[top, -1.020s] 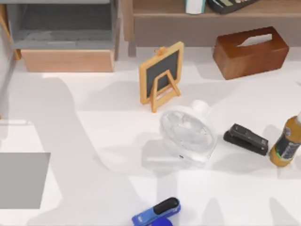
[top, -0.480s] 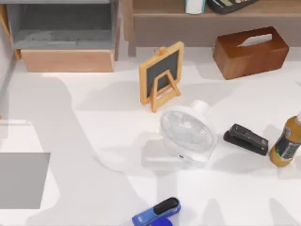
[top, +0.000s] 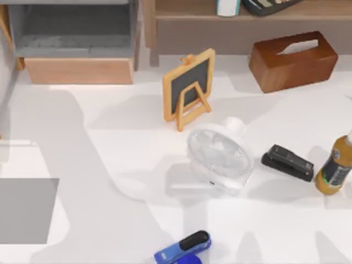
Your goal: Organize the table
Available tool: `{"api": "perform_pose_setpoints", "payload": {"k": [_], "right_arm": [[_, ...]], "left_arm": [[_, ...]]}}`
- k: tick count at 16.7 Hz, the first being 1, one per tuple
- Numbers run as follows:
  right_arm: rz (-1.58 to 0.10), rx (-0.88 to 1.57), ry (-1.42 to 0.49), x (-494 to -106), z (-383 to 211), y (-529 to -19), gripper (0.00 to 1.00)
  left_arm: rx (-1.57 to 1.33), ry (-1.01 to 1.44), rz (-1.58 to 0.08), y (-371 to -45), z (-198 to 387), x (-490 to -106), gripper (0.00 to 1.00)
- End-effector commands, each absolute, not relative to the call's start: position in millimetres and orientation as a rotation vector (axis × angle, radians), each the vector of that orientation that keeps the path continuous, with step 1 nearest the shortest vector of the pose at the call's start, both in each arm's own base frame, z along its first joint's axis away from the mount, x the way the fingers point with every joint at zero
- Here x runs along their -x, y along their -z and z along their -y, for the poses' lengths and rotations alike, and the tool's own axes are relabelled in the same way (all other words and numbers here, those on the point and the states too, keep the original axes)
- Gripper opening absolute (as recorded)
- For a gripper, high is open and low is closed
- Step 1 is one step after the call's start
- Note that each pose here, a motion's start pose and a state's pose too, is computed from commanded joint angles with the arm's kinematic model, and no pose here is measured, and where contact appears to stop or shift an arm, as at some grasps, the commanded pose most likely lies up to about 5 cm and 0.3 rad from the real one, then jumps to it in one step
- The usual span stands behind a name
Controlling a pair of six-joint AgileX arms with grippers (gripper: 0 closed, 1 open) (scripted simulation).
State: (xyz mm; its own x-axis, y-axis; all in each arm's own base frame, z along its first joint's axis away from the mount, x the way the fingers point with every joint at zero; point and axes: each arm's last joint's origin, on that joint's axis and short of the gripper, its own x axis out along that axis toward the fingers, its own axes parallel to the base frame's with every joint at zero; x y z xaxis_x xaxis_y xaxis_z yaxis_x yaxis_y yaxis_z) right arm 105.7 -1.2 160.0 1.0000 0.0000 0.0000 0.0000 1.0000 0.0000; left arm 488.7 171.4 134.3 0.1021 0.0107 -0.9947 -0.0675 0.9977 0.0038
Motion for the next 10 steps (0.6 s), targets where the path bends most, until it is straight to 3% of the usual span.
{"api": "perform_pose_setpoints", "payload": {"k": [6,10], "right_arm": [[0.000,0.000,0.000,-105.7,1.2,-160.0,1.00],[0.000,0.000,0.000,-105.7,1.2,-160.0,1.00]], "left_arm": [[0.046,-0.058,-1.468,-134.3,-171.4,-488.7,0.02],[0.046,-0.058,-1.468,-134.3,-171.4,-488.7,0.00]]}}
